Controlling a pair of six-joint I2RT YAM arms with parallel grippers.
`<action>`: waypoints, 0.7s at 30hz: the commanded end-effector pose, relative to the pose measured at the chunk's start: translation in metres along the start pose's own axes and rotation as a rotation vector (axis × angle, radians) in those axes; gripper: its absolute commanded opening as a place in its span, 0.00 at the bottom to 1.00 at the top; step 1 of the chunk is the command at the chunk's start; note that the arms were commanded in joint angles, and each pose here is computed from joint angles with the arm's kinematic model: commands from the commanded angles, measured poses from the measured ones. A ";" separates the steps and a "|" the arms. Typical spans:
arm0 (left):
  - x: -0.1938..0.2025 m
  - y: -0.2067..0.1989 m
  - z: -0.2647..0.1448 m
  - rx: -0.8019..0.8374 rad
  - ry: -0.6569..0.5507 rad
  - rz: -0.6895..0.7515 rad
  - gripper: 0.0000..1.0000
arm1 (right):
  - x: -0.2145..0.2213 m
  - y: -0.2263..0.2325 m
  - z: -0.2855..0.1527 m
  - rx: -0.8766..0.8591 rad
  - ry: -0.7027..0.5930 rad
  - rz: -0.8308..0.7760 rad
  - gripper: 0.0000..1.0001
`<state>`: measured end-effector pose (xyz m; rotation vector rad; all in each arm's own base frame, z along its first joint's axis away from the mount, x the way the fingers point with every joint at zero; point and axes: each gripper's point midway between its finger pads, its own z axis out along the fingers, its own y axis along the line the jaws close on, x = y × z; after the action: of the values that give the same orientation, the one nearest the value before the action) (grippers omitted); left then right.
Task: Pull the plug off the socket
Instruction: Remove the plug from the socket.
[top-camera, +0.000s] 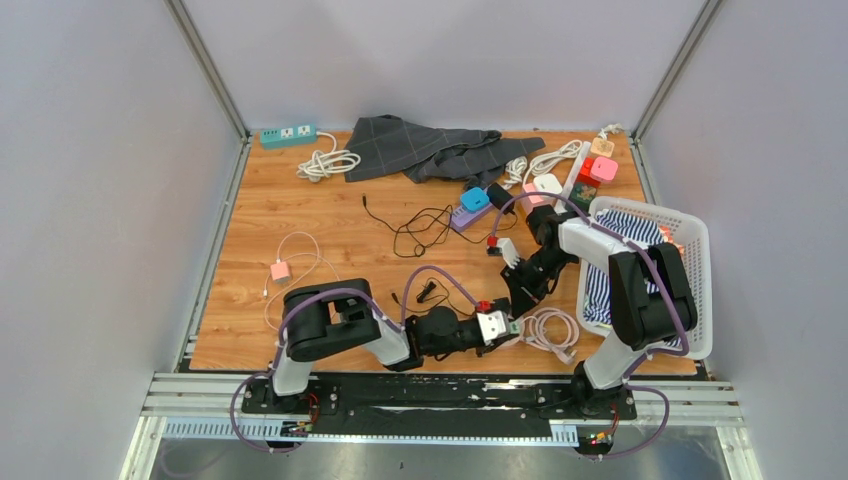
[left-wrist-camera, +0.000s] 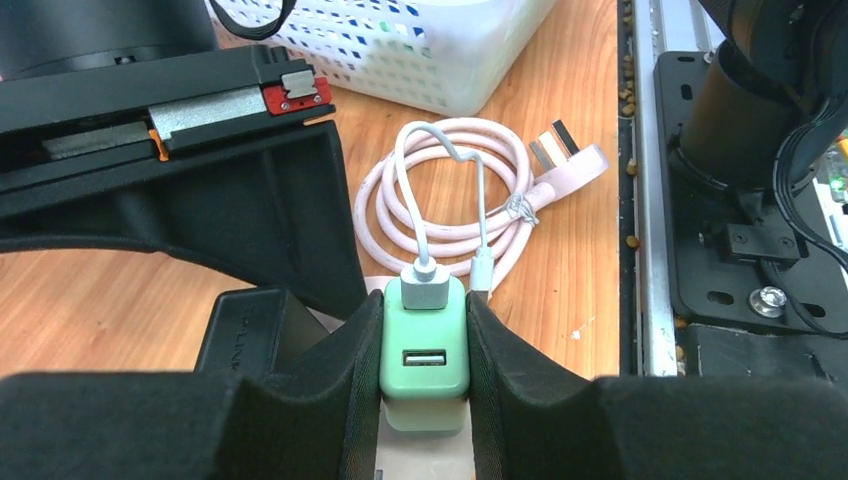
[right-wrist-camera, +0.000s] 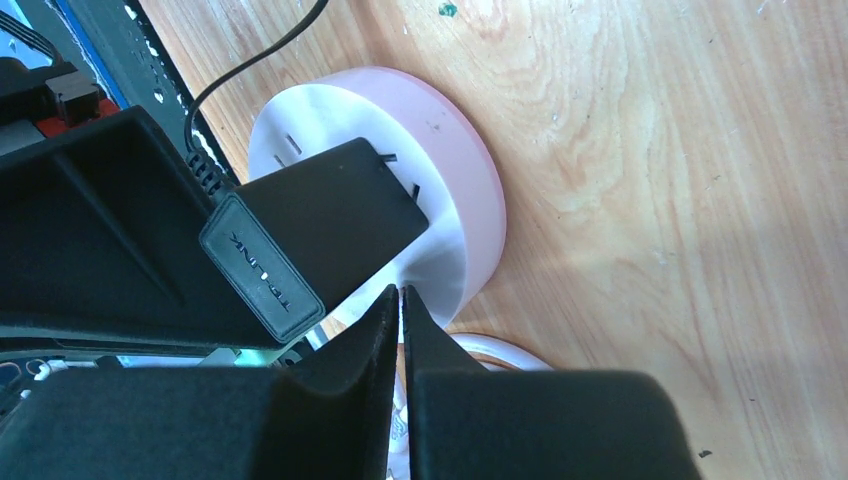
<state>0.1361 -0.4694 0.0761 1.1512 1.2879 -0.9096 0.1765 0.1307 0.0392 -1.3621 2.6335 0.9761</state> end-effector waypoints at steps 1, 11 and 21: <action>0.027 0.028 -0.013 -0.090 0.080 -0.051 0.00 | 0.049 -0.045 0.016 0.161 0.226 -0.054 0.09; 0.042 0.012 0.000 -0.022 0.199 0.028 0.00 | 0.049 -0.045 0.016 0.161 0.226 -0.053 0.09; 0.010 0.028 -0.014 0.005 0.003 -0.218 0.00 | 0.049 -0.045 0.017 0.155 0.230 -0.050 0.09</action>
<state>0.1460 -0.4642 0.0764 1.1052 1.3971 -1.0568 0.1779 0.1300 0.0384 -1.3641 2.6351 0.9655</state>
